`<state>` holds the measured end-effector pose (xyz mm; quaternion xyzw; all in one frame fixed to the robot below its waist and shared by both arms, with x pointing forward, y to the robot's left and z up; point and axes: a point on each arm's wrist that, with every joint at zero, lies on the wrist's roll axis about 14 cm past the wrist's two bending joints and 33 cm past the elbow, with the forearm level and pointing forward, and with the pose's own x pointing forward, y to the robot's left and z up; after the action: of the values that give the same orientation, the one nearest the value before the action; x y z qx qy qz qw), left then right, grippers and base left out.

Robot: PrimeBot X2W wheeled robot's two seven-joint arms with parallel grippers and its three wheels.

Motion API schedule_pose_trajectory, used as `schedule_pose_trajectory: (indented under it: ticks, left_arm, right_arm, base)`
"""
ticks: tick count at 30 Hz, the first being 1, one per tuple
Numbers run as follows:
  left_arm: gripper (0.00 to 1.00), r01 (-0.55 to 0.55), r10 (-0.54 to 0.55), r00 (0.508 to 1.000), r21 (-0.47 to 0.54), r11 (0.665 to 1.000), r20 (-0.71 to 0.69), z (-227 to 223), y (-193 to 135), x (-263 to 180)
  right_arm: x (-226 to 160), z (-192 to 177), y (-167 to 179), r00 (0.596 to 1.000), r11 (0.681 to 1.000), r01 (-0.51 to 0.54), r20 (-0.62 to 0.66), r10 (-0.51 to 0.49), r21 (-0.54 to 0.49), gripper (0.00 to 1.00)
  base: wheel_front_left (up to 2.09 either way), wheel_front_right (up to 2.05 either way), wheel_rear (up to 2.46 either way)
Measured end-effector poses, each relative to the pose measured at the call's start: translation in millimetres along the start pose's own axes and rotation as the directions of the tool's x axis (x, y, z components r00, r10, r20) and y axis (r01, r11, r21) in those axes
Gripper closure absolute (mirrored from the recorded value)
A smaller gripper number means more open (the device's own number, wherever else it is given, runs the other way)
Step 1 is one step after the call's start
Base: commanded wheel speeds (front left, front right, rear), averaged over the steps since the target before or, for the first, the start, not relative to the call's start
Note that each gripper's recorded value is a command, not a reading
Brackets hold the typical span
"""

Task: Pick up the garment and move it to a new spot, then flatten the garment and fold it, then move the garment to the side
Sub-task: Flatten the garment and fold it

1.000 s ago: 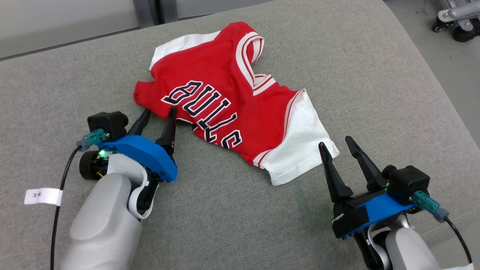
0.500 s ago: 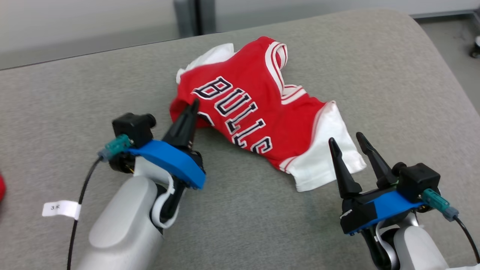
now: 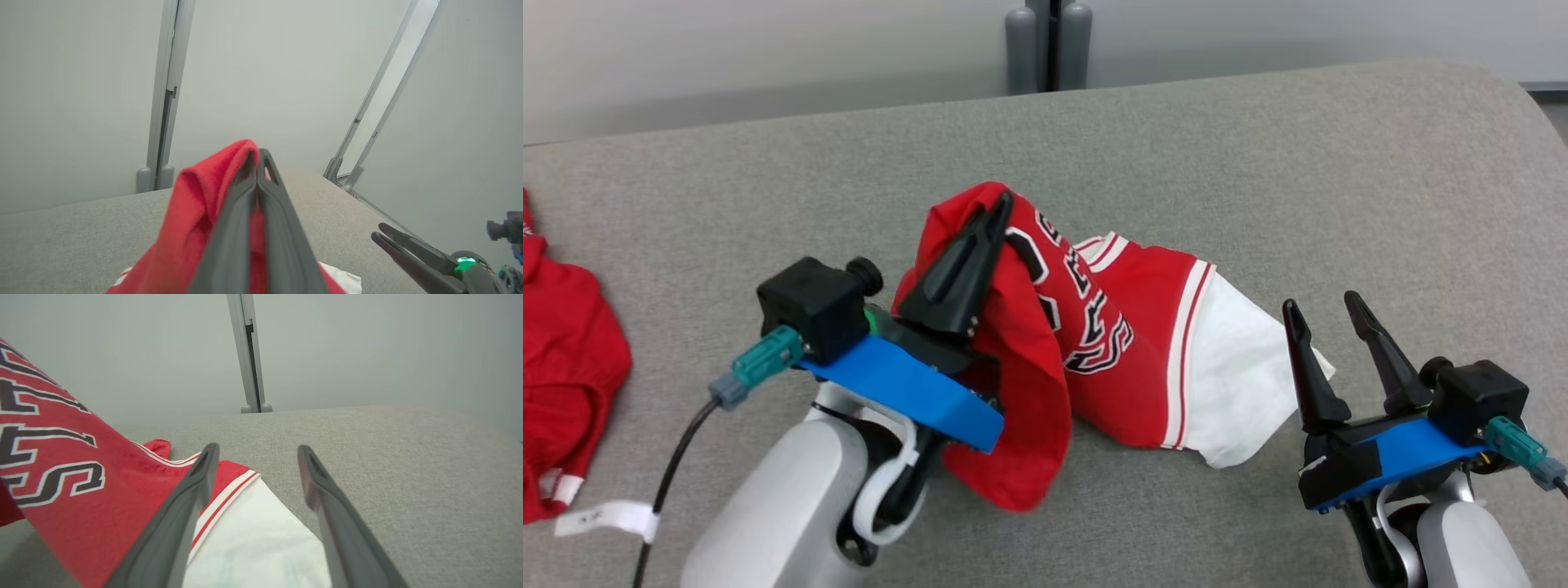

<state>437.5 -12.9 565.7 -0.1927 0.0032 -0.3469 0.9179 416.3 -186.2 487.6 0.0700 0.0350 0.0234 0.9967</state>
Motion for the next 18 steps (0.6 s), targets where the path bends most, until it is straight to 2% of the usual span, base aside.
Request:
schedule_pose_trajectory:
  ticks: [2,6,9,10,11,12,13,16,18]
  left_arm:
    - [1.0,-0.03,0.031,0.999,0.02,0.999,-0.034,-7.6,12.4,3.6]
    - [1.0,-0.131,0.148,0.98,0.13,0.983,-0.131,-35.5,63.8,12.4]
    - [1.0,-0.215,0.254,0.951,0.216,0.952,-0.175,-54.0,103.9,14.4]
    - [1.0,-0.274,0.323,0.931,0.261,0.926,-0.17,-58.4,128.0,15.1]
    - [1.0,-0.274,0.323,0.931,0.261,0.926,-0.17,-58.4,128.0,15.1]
    - [0.75,-0.297,0.348,0.923,0.268,0.916,-0.165,-59.7,136.4,15.8]
    - [0.0,-0.328,0.38,0.911,0.279,0.903,-0.159,-61.0,146.7,14.8]
    - [0.0,-0.375,0.425,0.893,0.277,0.885,-0.149,-66.3,163.3,12.1]
    - [0.0,-0.384,0.431,0.889,0.262,0.885,-0.151,-70.5,165.1,9.4]
  right_arm:
    - [-0.5,-2.5,-2.6,1.0,1.0,0.007,-0.007,-0.007,0.003,0.0]
    - [-1.7,-12.6,-9.5,0.999,1.0,0.027,-0.035,-0.027,0.011,0.0]
    - [-2.2,-20.6,-15.1,0.998,0.999,0.044,-0.055,-0.043,0.015,0.0]
    - [-1.8,-25.0,-18.3,0.997,0.998,0.053,-0.064,-0.052,0.014,0.0]
    - [-1.8,-25.0,-18.3,0.997,0.998,0.053,-0.064,-0.052,0.014,0.0]
    - [-1.0,-27.2,-19.1,0.996,0.998,0.055,-0.07,-0.054,0.014,0.0]
    - [0.4,-28.4,-19.3,0.996,0.998,0.055,-0.072,-0.054,0.014,0.0]
    - [3.8,-32.1,-18.6,0.996,0.999,0.052,-0.079,-0.051,0.014,0.0]
    - [5.4,-33.1,-16.9,0.996,0.999,0.047,-0.081,-0.045,0.016,0.0]
  base:
    - [0.0,0.0,0.0]
    - [0.0,0.0,0.0]
    - [0.0,0.0,0.0]
    - [0.0,0.0,0.0]
    - [0.0,0.0,0.0]
    - [0.0,0.0,0.0]
    - [0.0,0.0,0.0]
    - [0.0,0.0,0.0]
    - [0.0,0.0,0.0]
